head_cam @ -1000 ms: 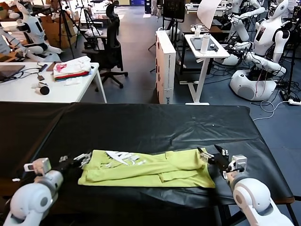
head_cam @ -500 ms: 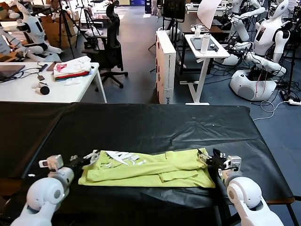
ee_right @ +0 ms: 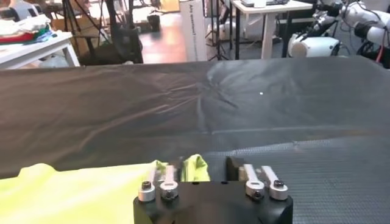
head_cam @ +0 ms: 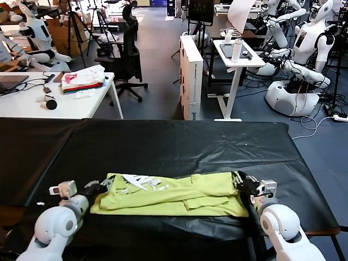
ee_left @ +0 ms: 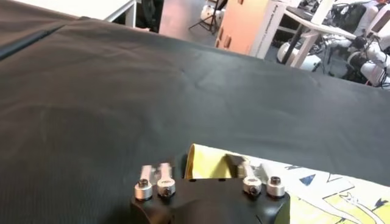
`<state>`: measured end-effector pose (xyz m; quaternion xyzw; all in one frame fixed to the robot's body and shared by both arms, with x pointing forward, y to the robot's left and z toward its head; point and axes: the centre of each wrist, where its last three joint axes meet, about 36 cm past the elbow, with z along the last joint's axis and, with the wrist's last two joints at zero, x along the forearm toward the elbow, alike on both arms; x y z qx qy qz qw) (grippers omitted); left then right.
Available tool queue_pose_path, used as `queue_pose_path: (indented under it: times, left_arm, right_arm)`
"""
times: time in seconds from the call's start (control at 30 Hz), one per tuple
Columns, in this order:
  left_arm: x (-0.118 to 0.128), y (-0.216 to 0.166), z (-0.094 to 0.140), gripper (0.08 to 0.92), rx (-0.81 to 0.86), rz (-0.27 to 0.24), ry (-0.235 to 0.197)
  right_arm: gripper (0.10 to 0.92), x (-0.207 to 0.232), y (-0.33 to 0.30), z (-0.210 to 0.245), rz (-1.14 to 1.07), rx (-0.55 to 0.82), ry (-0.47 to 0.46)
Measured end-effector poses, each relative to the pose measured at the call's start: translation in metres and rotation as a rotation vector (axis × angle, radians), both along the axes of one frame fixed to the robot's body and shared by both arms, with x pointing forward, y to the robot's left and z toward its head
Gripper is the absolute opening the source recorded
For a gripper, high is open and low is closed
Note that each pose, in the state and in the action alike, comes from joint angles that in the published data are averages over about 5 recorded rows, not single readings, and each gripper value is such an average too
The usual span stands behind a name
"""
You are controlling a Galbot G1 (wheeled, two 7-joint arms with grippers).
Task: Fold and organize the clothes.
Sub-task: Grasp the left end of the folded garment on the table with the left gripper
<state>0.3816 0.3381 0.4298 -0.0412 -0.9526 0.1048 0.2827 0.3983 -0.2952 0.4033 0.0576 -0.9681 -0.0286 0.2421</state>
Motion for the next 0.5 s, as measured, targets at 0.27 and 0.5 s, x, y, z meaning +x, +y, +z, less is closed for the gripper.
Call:
queue_pose_path:
  times: [0.27, 0.5]
  left_arm:
    - [0.004, 0.004, 0.002, 0.147, 0.003, 0.014, -0.024]
    - [0.019, 0.020, 0.006, 0.147, 0.018, 0.040, -0.046]
  right_arm:
    - [0.140, 0.002, 0.004, -0.005, -0.037, 0.016, -0.045]
    - [0.140, 0.005, 0.012, -0.016, -0.052, 0.023, -0.070]
